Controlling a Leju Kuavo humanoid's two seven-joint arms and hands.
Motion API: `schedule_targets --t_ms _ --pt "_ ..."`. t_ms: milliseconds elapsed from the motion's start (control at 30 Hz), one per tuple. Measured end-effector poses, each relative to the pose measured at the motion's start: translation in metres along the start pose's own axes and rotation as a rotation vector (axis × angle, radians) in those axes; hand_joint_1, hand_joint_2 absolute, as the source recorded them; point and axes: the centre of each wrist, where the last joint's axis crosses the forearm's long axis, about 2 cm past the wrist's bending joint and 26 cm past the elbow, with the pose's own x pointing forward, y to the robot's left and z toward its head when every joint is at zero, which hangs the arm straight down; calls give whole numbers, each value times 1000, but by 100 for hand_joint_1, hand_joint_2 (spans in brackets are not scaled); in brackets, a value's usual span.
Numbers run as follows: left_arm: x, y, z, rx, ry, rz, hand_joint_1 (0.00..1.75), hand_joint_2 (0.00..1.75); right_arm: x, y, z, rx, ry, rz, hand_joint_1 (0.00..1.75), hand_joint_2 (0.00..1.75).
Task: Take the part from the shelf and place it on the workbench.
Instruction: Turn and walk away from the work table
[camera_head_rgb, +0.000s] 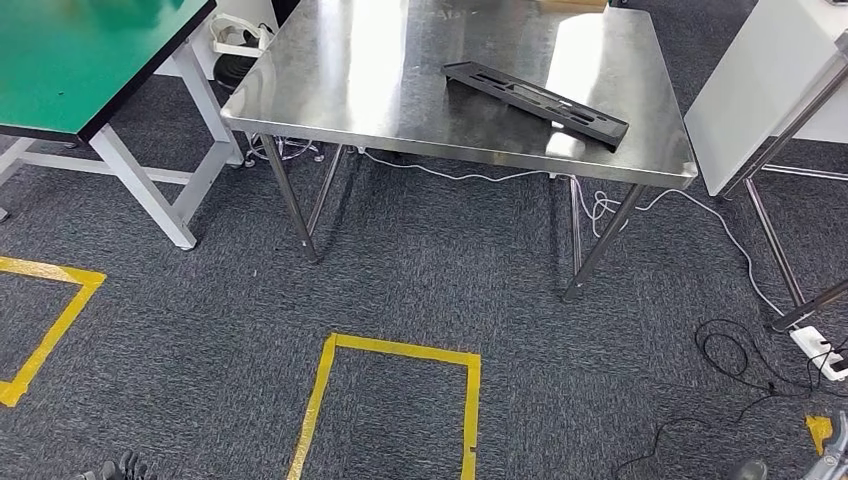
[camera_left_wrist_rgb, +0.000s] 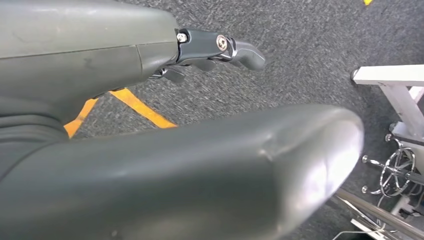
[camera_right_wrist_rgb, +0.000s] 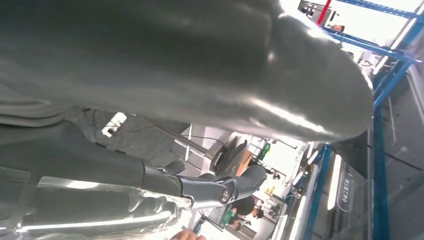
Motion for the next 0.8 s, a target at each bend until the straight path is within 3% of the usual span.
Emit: schedule_targets --t_ms 800 --pt "-5 10 9 22 24 -4 0 0 -1 1 0 17 8 6 0 0"
